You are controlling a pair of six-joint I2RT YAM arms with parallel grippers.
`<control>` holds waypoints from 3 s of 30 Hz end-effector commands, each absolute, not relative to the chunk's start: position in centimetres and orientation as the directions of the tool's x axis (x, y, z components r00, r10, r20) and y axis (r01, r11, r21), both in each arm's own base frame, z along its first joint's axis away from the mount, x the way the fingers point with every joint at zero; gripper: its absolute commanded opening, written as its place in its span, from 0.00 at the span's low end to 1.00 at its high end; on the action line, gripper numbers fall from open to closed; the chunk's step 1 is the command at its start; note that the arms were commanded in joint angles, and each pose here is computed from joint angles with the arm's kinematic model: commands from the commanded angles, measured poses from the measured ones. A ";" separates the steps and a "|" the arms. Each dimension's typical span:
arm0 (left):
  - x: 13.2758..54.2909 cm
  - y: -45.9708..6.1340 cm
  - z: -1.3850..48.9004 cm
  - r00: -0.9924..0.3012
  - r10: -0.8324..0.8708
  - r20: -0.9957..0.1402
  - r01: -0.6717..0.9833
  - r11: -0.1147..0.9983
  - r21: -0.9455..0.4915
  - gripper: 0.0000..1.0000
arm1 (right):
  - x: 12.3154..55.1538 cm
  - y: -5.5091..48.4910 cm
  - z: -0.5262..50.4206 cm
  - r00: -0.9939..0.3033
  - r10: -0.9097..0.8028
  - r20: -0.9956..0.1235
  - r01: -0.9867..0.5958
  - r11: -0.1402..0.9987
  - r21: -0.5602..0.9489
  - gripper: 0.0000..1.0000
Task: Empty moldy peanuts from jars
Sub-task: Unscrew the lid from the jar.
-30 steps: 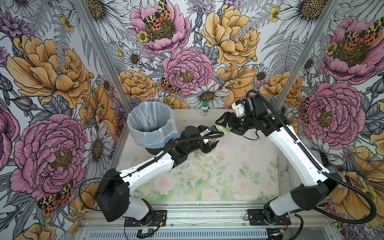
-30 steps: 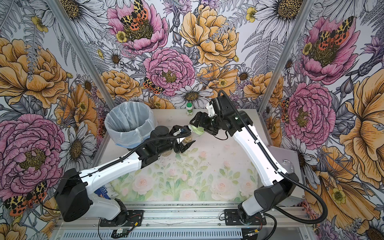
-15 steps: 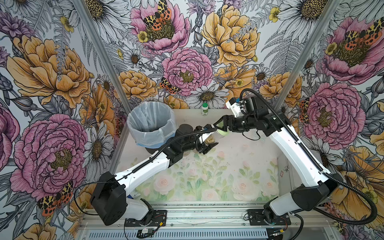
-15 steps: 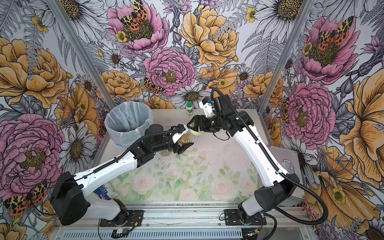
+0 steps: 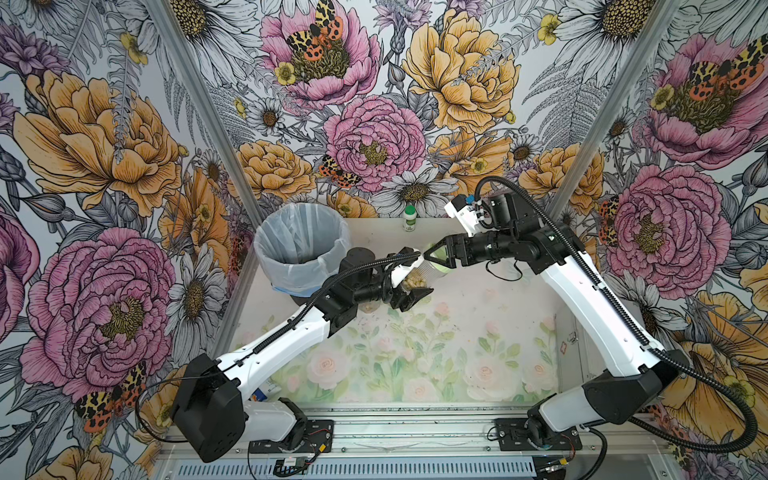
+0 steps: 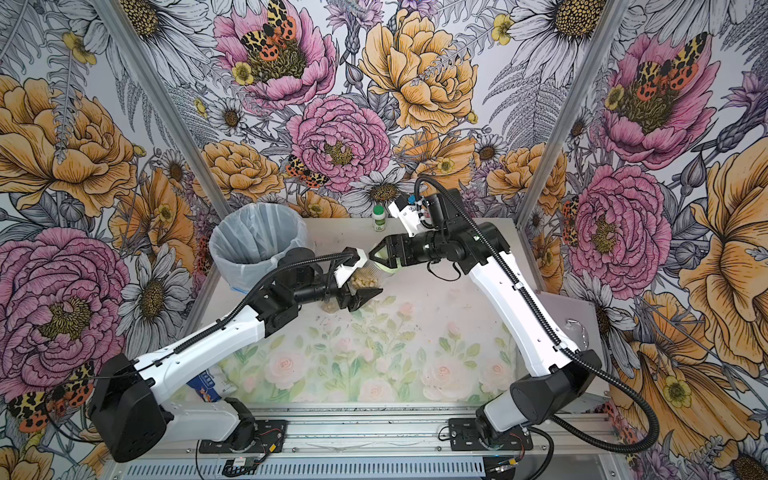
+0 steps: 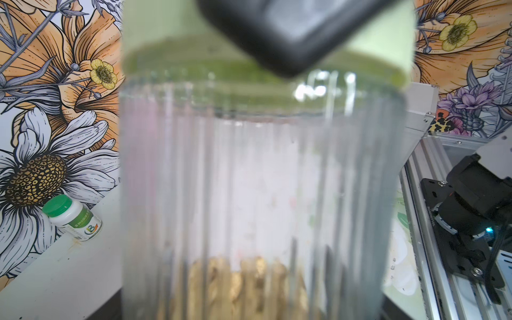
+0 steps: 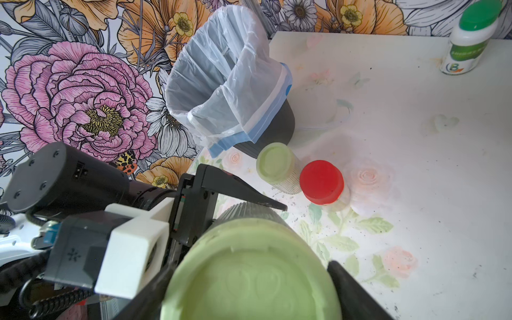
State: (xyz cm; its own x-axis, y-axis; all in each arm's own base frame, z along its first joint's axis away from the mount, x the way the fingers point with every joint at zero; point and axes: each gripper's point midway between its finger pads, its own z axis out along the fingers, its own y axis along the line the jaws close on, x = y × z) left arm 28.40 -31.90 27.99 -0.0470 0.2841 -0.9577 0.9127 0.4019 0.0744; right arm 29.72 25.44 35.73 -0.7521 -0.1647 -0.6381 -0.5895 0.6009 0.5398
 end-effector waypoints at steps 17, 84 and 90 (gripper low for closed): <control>27.9 -31.0 35.8 0.128 0.082 -0.988 0.898 0.413 0.151 0.28 | 26.6 25.6 35.9 -0.742 -0.230 -0.630 -0.641 0.521 0.564 0.86; 30.1 -31.2 33.0 0.138 0.201 -0.970 0.812 0.538 0.227 0.28 | 32.4 25.1 40.0 -0.793 0.252 -0.555 -0.234 0.716 0.658 0.97; 30.3 -31.2 32.8 0.132 0.208 -0.969 0.809 0.542 0.226 0.28 | 32.2 25.6 40.1 -0.792 0.241 -0.561 -0.244 0.717 0.653 0.97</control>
State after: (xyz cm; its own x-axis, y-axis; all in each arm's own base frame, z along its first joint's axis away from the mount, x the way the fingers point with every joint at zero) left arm 29.72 -31.19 29.64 0.0440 0.2639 -0.9635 0.8379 0.5155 0.1795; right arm 31.99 25.34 38.63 -0.8217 0.2394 -0.5172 -0.2076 0.7195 0.6628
